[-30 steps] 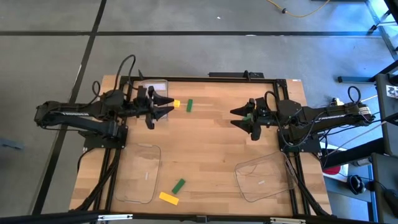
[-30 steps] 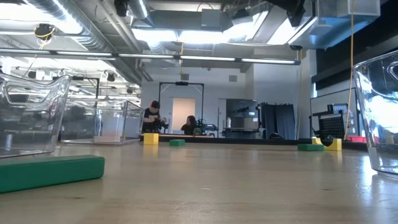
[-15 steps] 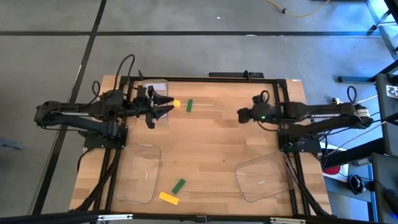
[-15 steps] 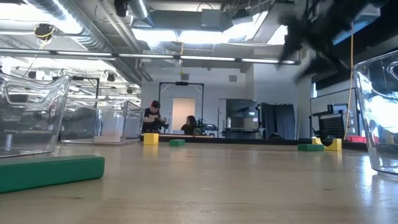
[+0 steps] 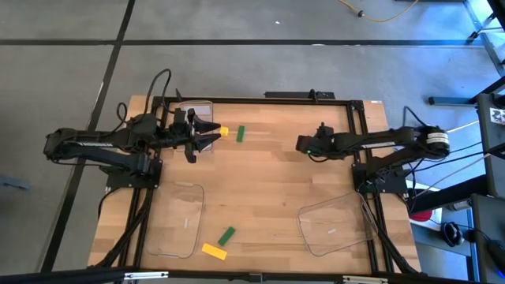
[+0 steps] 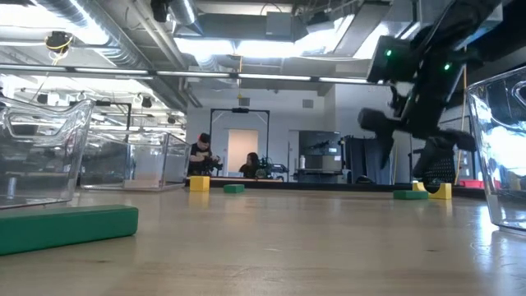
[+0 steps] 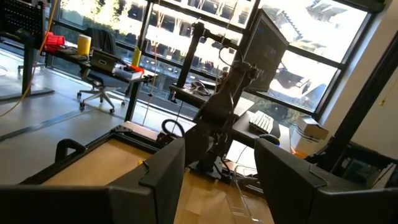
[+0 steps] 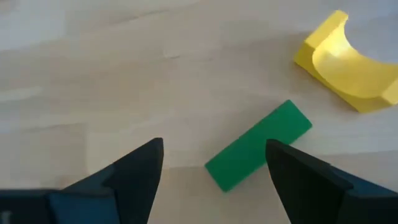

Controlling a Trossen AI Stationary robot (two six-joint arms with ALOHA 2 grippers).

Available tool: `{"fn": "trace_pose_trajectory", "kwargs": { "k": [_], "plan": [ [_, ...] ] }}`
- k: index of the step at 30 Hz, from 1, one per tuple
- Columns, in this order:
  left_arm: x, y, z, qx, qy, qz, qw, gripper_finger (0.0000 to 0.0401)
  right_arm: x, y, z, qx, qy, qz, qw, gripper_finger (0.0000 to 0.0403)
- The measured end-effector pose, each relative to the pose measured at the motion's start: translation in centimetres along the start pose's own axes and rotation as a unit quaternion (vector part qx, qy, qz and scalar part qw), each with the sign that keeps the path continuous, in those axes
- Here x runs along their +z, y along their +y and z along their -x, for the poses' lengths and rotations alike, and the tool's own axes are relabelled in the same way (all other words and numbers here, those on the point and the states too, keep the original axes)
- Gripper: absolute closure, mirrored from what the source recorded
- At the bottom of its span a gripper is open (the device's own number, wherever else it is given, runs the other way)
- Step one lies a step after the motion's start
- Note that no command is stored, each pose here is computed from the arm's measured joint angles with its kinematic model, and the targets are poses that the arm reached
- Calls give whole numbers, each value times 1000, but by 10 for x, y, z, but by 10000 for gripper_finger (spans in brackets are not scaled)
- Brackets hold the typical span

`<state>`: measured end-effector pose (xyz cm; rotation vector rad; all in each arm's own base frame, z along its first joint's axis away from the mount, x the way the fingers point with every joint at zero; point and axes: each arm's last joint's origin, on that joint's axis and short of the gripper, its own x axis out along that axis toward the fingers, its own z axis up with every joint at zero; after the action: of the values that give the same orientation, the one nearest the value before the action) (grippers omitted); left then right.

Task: Sort & place blocks by color
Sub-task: Put the right green block into the bottom right transparent bin

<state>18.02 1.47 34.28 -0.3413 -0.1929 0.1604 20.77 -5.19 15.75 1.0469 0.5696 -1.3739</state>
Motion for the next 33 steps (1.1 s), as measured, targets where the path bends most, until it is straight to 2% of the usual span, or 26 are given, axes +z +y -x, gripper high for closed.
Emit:
{"fn": "trace_pose_trajectory", "kwargs": {
  "k": [6,21,23,29,31,33],
  "plan": [
    [0,0,0,0,0,0,1000,215,-8,-2,-15,-37,6,-23,999,118],
    [0,0,0,0,1,-4,1000,215,-16,-8,-26,-91,28,7,995,118],
    [0,0,0,0,1,-4,1000,215,-16,-8,-26,-94,32,31,995,118],
    [0,0,0,0,1,-4,1000,215,-17,-8,-26,-83,67,175,979,118],
    [0,0,0,0,1,-3,1000,215,-17,-8,-26,-81,71,186,977,118],
    [0,0,0,0,1,-3,1000,215,-17,-8,-26,-81,74,169,979,118]
  ]
}}
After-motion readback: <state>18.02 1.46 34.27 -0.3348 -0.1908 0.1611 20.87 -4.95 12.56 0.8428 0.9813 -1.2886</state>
